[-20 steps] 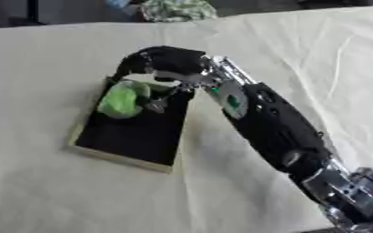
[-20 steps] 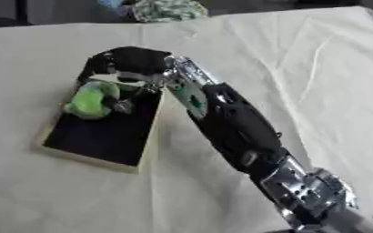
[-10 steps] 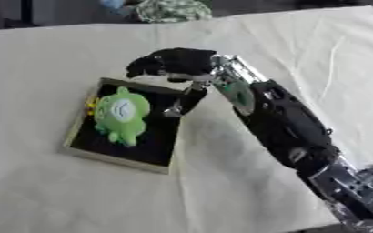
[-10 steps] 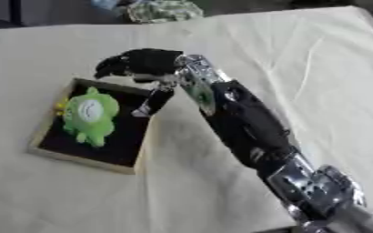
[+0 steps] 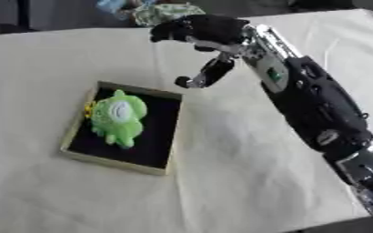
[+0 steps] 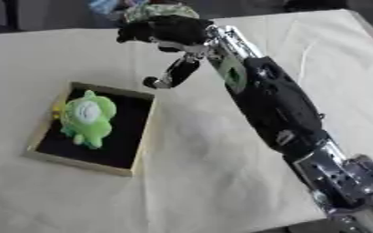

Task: Pick up objects on the table and place them in the box.

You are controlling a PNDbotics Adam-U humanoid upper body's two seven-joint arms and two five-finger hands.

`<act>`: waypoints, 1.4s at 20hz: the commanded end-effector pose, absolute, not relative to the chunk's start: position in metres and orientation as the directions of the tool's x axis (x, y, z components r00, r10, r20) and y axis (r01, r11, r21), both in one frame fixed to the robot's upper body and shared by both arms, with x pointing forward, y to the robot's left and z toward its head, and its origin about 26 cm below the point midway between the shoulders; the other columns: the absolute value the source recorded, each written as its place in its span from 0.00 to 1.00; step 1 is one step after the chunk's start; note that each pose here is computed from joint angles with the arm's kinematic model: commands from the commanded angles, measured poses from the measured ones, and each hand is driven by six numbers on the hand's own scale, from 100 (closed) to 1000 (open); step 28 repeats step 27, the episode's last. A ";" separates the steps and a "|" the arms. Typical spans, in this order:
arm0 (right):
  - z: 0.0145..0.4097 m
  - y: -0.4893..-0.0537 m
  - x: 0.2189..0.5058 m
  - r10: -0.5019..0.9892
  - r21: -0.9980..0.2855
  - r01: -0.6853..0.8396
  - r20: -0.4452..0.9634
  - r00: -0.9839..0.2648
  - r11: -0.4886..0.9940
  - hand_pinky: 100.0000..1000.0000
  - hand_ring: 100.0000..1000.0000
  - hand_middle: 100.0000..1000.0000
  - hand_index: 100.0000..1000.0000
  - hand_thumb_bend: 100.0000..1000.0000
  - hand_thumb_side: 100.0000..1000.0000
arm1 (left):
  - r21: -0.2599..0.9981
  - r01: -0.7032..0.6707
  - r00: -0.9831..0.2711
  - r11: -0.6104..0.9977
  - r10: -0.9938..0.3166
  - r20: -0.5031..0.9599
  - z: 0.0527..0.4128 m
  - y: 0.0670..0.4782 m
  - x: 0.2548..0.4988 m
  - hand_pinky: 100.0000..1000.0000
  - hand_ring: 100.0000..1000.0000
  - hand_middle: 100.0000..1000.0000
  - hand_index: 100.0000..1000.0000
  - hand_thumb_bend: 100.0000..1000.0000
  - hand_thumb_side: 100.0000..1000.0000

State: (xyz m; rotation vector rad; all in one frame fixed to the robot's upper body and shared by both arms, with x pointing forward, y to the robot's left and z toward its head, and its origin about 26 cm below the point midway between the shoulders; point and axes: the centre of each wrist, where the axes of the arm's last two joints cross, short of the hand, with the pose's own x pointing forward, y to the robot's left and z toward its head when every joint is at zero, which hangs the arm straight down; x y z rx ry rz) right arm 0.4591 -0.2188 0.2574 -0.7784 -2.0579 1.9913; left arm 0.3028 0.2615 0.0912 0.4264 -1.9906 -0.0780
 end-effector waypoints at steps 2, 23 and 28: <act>0.295 -0.234 0.444 0.484 -0.932 0.355 -0.276 -0.830 0.078 0.85 0.82 0.87 0.95 0.19 0.20 | 0.251 -0.262 -0.405 0.932 -0.343 0.848 0.097 0.263 0.303 0.71 0.71 0.73 0.82 0.00 0.88; 0.236 -0.286 0.359 0.595 -0.631 0.360 0.204 -0.778 0.687 0.78 0.79 0.78 0.91 0.00 0.18 | 0.239 -0.222 -0.394 0.945 -0.311 0.865 0.089 0.255 0.303 0.71 0.71 0.73 0.82 0.00 0.89; 0.216 -0.293 0.341 0.582 -0.587 0.319 0.336 -0.741 0.744 0.78 0.79 0.77 0.91 0.00 0.21 | 0.232 -0.214 -0.392 0.949 -0.301 0.869 0.087 0.252 0.304 0.71 0.71 0.72 0.82 0.00 0.89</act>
